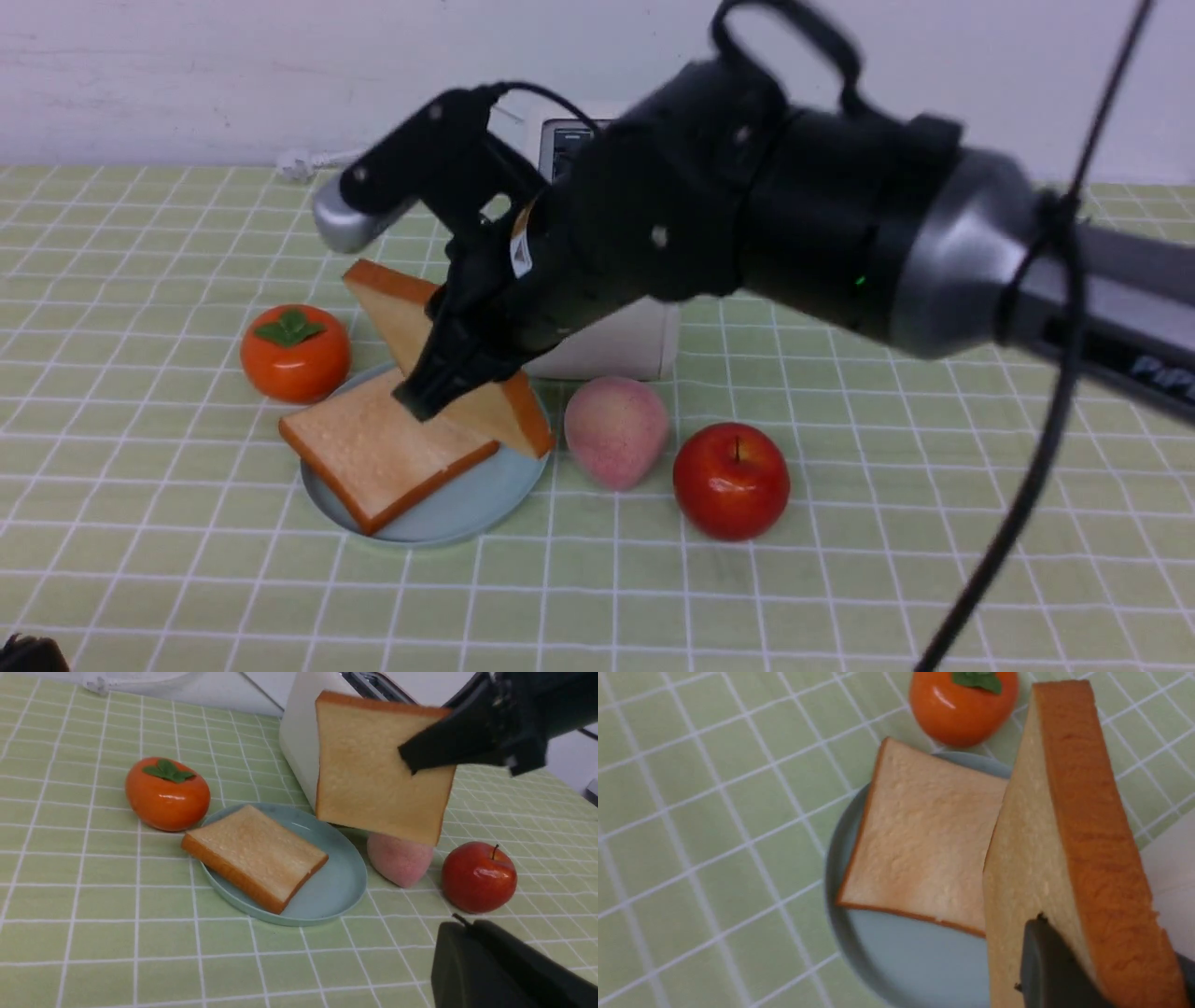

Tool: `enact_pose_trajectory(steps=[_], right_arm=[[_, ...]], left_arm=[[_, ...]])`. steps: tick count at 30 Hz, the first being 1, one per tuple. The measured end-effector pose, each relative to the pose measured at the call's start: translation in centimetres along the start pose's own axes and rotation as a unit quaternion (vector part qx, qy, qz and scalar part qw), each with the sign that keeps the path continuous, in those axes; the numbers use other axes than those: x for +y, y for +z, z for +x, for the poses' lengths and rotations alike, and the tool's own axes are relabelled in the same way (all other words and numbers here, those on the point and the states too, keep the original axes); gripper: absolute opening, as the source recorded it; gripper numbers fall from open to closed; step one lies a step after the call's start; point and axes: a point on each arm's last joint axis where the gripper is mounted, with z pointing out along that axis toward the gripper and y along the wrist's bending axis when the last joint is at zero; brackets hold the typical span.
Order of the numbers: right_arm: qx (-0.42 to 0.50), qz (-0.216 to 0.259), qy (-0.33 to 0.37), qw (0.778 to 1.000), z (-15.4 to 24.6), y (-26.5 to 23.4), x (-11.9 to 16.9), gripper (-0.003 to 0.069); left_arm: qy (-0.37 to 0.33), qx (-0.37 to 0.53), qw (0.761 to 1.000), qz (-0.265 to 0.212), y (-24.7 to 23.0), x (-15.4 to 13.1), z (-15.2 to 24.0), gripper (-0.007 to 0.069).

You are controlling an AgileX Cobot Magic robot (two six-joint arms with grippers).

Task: Take toasted bread from bread machine on green coffee tablecloth place on plate.
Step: 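Place the held slice of bread on top of the slice on the plate with the right gripper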

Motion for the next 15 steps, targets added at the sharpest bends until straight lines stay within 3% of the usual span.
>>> enact_pose_trajectory(steps=[8,12,15], right_arm=[[-0.032,0.056,-0.087,0.994,1.3,5.1,-1.1,0.0118],[-0.029,0.067,-0.092,0.993,2.0,6.4,-1.1,0.0123],[-0.026,0.073,-0.077,0.994,2.3,6.8,-1.2,0.0169]], left_arm=[[-0.016,-0.007,1.0,0.004,0.4,0.2,0.6,-0.0013],[-0.017,-0.007,1.0,0.004,0.4,0.2,0.6,-0.0013],[-0.017,-0.008,1.0,0.004,0.4,0.2,0.6,-0.0013]])
